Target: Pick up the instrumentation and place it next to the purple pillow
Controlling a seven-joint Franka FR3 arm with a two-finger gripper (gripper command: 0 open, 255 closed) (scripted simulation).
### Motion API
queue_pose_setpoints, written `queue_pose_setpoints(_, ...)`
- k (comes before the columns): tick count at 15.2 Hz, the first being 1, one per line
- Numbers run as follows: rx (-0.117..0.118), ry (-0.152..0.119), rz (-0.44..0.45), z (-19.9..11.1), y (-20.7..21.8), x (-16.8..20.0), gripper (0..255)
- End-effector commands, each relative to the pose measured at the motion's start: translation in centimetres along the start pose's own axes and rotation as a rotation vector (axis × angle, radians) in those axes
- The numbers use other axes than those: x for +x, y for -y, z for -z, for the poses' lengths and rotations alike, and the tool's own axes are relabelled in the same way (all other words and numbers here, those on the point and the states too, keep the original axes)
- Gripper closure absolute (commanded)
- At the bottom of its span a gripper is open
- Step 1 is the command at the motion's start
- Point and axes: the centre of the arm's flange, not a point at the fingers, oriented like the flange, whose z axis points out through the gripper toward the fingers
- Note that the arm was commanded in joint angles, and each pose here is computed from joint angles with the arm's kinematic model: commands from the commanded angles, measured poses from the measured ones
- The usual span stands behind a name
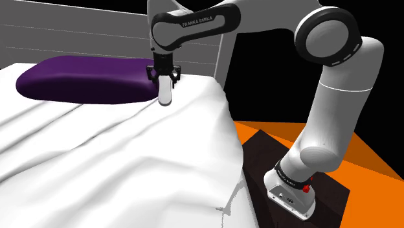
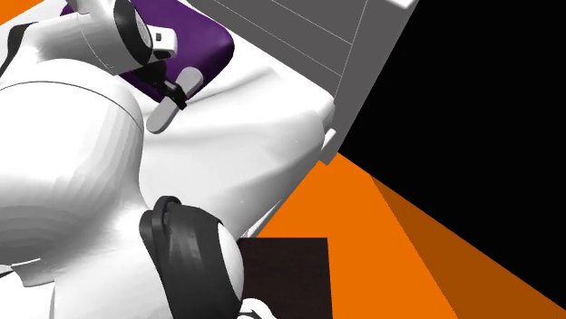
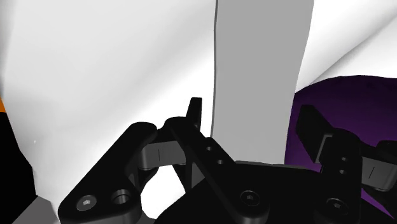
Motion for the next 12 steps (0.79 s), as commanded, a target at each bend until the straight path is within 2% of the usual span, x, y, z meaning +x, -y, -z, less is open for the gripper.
queue_pose_setpoints(1,0.000,0.000,0.001,-1.2,0.2,0.0,255)
queue_pose_setpoints(12,0.000,0.000,0.001,-7.0,0.3,-0.1,255)
